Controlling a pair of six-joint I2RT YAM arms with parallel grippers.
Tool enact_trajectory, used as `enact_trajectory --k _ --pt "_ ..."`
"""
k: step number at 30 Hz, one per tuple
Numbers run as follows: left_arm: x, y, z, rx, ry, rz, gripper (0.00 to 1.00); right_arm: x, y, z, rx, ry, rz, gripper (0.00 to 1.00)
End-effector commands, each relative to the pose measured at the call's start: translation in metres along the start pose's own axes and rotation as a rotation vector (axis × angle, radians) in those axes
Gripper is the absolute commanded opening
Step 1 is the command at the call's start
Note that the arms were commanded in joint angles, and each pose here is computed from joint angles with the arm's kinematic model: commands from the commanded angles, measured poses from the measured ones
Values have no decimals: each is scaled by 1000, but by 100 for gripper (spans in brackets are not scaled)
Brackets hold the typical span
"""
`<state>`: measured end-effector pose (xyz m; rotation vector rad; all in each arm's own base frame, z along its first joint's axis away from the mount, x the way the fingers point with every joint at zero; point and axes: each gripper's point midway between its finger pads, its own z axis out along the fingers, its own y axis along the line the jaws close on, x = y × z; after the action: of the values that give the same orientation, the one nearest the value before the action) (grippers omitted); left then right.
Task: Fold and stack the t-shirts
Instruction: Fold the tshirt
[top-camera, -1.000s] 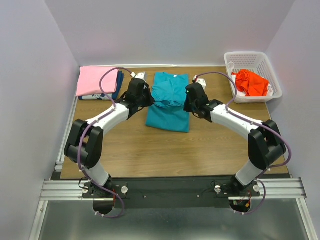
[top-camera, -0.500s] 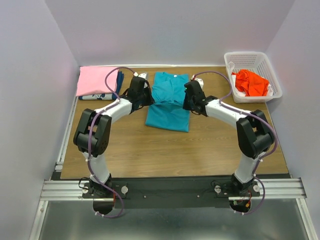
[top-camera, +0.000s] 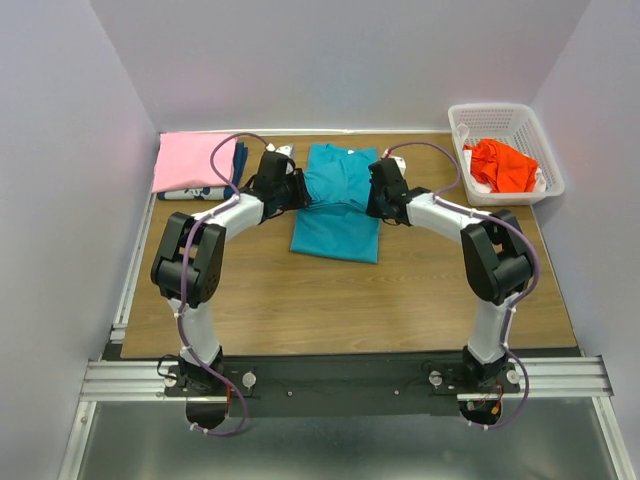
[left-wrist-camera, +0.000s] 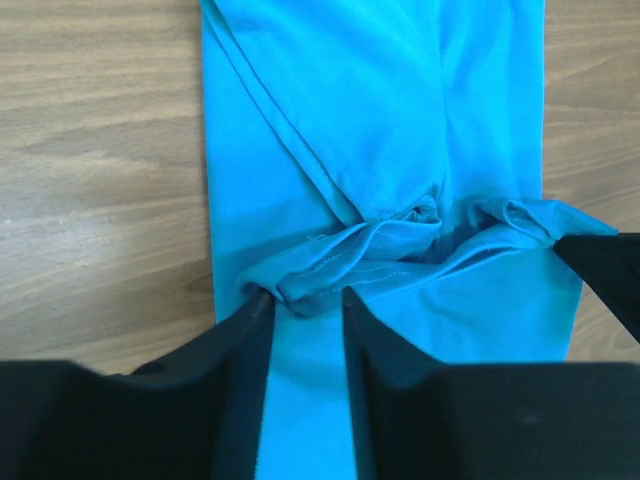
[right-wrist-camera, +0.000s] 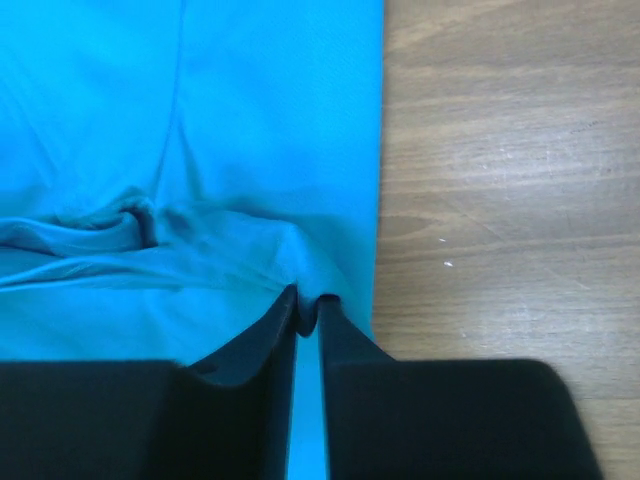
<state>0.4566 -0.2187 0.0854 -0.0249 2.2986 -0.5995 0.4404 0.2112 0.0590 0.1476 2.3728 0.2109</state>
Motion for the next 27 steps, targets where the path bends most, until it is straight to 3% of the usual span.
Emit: enact_trajectory --k 1,2,3,4,5,7,13,21,27 --pt "-26 -9 -9 37 -55 13 52 -27 14 -1 -51 -51 6 27" --pt "-25 -8 -12 34 -55 8 83 -28 17 -2 -67 -47 -8 46" --pt "-27 -9 -16 36 -64 10 92 -31 19 -4 -77 -54 -10 54" --pt "-34 -13 -25 44 -89 10 98 -32 21 -6 -87 -56 -15 64" --pt "-29 -9 -28 31 -87 2 98 -35 23 -13 -102 -62 -18 84" --pt "-26 -9 -40 27 -97 -9 98 -38 27 -24 -132 -68 -23 100" --pt "-14 -7 -70 28 -138 -49 98 -17 50 -50 -277 -25 -82 100" --pt "44 18 -103 -22 -110 -149 98 24 131 -73 -620 78 -222 100" --pt "70 39 -127 -93 -138 -196 98 32 164 -39 -710 132 -257 100"
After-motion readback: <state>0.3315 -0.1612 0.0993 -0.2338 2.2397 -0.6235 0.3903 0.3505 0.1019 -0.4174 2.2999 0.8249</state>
